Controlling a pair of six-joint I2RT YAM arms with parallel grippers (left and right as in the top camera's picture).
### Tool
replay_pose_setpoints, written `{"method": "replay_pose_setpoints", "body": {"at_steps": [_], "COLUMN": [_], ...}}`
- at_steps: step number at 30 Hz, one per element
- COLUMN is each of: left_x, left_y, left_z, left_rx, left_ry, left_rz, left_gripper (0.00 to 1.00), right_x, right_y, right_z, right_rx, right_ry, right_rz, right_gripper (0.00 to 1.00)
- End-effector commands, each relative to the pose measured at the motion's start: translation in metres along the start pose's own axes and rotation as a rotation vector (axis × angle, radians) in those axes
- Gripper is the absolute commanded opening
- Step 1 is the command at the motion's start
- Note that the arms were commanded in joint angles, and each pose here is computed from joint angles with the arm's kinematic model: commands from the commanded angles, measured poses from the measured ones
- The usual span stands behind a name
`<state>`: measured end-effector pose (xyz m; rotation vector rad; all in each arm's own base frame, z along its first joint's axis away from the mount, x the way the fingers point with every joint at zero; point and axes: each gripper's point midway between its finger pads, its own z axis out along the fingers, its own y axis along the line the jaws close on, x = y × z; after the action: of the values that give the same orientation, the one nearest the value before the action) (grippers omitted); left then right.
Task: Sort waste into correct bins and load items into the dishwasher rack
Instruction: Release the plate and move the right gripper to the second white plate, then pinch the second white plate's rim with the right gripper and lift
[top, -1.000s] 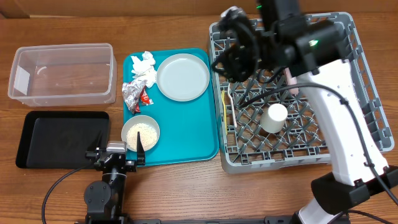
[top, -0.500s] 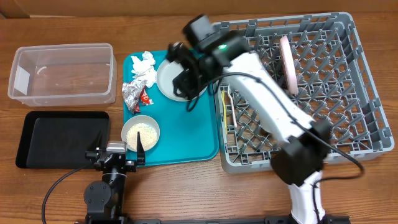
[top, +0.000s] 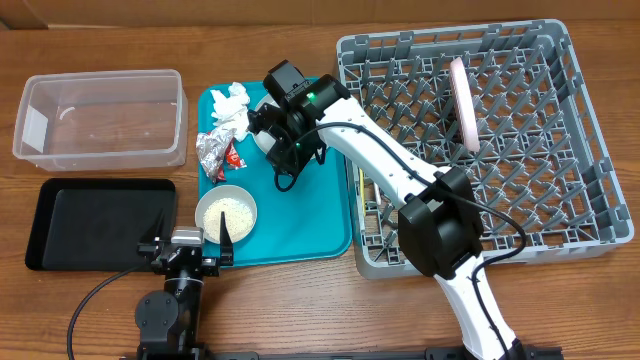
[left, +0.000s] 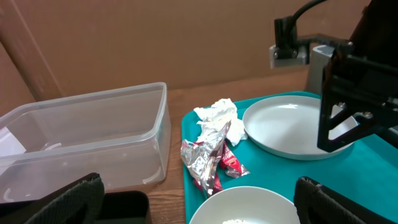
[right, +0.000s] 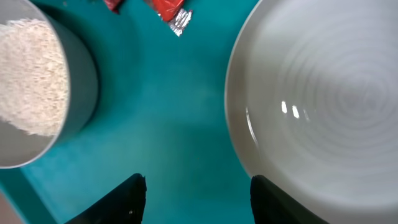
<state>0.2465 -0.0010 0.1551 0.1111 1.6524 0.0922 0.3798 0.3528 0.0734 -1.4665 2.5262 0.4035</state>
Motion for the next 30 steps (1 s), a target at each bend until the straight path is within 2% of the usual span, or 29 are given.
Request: {"method": "replay_pose_setpoints", "body": {"at_steps": [1,5,10,15,19,22,25,30], "left_x": [0.001,0.001,0.001,0.001,0.001,0.001,0.001,0.001], "left_y": [0.002,0.002,0.002,0.002,0.002,0.002,0.002,0.002], "left_z": [0.0,0.0,0.0,0.0,0.0,0.0,0.0,0.0], "left_rx": [-0.009,-0.009,-0.009,-0.009,-0.009,-0.009,-0.009,-0.009], "left_ry": [0.001,0.001,0.001,0.001,0.001,0.001,0.001,0.001], "left_rz": [-0.018,-0.018,-0.018,-0.018,-0.018,-0.018,-0.018,-0.018], "left_gripper": [1.0,1.0,1.0,1.0,1.0,1.0,1.0,1.0], "right_x": [0.003,0.005,0.014,0.022,0.021,0.021,0.027,0.03], "right_y": [-0.013,-0.031,-0.034,-0.043,-0.047,-0.051,-0.052,-0.055], "right_z": [0.013,0.021,0.036,0.048,0.051,0.057,0.063,0.062], "right_rx": [0.045,0.125,0.113,0.142,0.145,0.147,0.139,0.163], "right_ry": [0.02,0.04,0.081,0.12,0.111,0.109,0.128,0.149], "right_rz": [-0.049,-0.056,-0.144,-0.161,-0.159,-0.155,-0.147,-0.15], "right_gripper": [0.57,0.56,0.56,0.56,0.45,0.43,0.25,0.07]}}
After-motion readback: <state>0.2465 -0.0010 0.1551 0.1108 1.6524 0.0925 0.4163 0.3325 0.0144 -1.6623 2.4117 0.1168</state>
